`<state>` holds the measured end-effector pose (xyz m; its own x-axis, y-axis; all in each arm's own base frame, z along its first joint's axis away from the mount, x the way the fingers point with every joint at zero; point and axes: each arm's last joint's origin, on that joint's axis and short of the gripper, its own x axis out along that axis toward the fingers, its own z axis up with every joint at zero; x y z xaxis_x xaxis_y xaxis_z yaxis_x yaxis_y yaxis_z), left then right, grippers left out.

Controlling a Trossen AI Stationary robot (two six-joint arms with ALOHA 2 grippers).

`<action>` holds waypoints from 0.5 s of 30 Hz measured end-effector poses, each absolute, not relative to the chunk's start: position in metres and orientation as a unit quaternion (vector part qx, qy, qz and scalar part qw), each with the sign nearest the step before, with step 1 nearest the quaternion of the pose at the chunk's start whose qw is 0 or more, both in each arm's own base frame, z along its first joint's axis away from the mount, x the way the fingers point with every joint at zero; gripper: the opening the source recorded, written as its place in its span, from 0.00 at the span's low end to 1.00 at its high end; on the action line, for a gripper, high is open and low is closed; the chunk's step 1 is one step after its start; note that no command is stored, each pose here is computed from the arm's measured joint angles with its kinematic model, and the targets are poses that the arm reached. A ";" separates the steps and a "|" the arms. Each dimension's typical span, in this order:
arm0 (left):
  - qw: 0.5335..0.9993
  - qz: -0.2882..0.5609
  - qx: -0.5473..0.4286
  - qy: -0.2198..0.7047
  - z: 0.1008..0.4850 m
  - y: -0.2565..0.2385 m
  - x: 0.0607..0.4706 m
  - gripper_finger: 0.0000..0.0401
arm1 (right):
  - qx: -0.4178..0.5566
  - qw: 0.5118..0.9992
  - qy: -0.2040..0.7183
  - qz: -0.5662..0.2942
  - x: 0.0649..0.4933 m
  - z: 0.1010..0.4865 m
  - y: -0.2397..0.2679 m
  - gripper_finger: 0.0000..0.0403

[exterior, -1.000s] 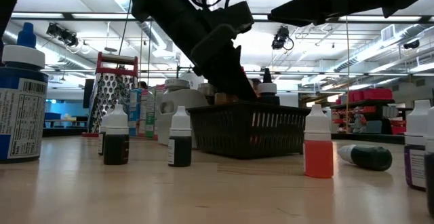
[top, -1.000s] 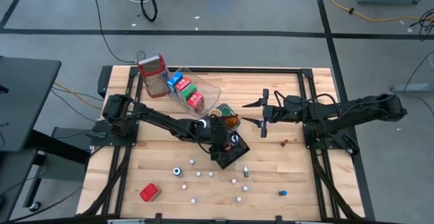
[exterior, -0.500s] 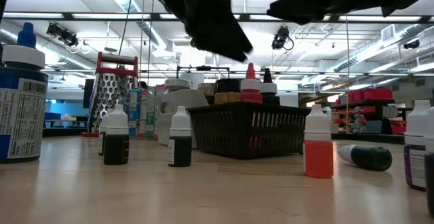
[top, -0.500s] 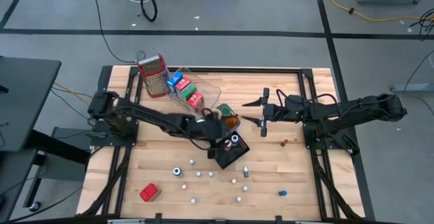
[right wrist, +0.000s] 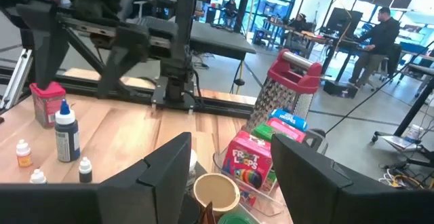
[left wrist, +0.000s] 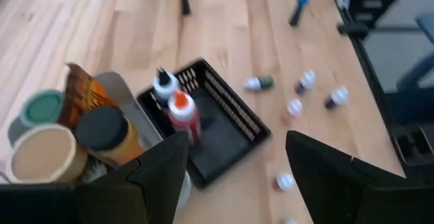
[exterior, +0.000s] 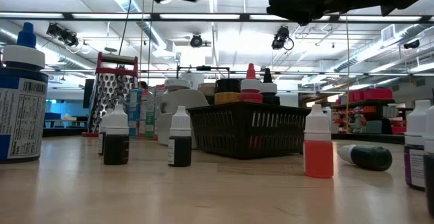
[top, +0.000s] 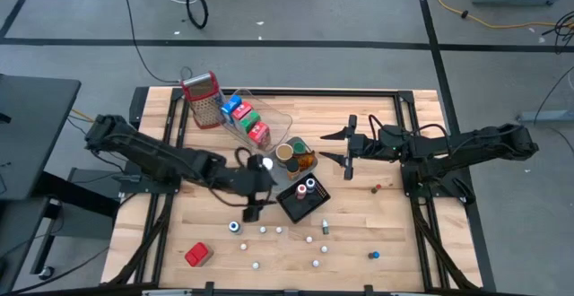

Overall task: Pick & Place Kitchen Items
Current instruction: Put the blue food coloring bottle into the black bin

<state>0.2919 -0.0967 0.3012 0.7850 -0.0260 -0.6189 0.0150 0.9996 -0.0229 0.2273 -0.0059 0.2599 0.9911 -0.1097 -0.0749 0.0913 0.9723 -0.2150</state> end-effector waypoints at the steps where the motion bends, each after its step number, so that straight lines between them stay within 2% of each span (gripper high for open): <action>1: 0.943 -0.017 -0.002 0.331 0.303 -0.101 0.286 0.65 | -0.106 0.992 0.042 -0.051 0.227 0.260 -0.006 0.53; 5: 0.937 -0.030 0.035 0.345 0.307 -0.113 0.269 0.65 | -0.106 0.992 0.042 -0.049 0.227 0.260 -0.006 0.53; 11: 0.927 0.063 0.028 0.368 0.311 -0.113 0.243 0.63 | -0.084 0.995 0.041 -0.048 0.227 0.260 -0.006 0.53; 15: 0.933 0.037 0.037 0.356 0.305 -0.119 0.228 0.61 | -0.083 0.994 0.042 -0.047 0.227 0.260 -0.006 0.53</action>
<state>0.2278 -0.1192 0.3053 0.7442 0.0958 -0.6610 -0.0434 0.9945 0.0953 0.2273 -0.0055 0.2598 0.9920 -0.1013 -0.0756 0.0872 0.9816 -0.1700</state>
